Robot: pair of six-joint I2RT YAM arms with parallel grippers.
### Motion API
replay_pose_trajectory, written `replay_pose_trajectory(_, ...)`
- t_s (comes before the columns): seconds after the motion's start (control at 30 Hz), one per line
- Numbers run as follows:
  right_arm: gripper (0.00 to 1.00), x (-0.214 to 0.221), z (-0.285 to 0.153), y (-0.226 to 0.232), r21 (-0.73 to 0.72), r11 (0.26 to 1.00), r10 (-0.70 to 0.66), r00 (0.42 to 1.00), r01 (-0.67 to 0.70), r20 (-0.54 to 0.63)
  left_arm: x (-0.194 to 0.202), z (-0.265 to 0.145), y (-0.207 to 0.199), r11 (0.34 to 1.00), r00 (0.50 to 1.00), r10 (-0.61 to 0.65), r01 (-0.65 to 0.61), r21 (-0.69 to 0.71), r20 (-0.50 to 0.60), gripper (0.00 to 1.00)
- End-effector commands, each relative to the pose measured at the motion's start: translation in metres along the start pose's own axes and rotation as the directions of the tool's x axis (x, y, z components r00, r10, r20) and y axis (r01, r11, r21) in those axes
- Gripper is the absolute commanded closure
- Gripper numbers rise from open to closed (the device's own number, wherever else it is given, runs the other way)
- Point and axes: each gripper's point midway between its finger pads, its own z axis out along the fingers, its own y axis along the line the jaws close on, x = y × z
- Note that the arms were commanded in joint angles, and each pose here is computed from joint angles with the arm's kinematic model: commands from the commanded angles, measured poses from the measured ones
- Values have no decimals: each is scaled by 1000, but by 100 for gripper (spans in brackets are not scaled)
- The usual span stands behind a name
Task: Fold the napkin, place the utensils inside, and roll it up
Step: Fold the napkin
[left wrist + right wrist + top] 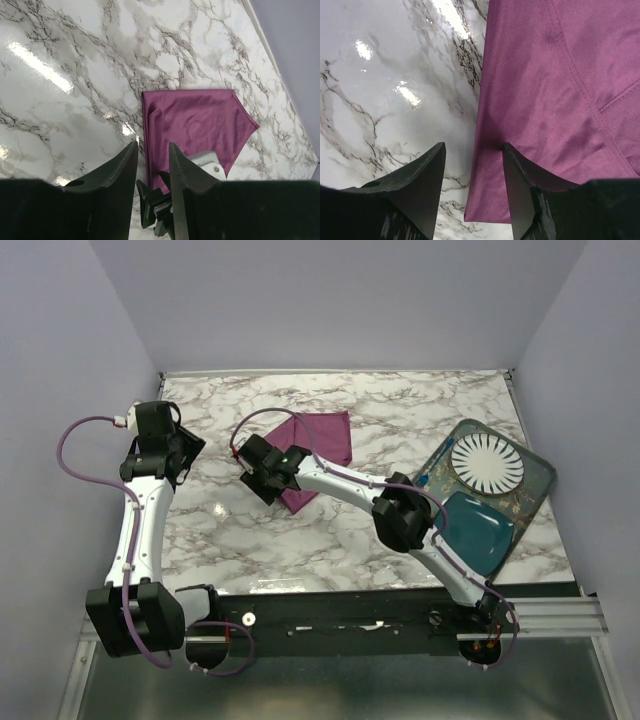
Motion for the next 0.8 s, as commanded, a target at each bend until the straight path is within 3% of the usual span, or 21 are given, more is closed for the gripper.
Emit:
replay_pose_trajectory(0.0,42,0,13,1,13,1000,-18,1000,18,-1,4,5,11,999,1000,-9,8,-37,-12,61)
replay_pose_trajectory(0.57,42,-2,15,-9,44,998,-54,998,54,6,10,13,17,998,999,4,-6,-57,-36,62)
replay_pose_trajectory(0.77,50,-15,3,-11,41,997,-63,997,62,31,12,16,20,998,999,-2,0,-64,-42,62)
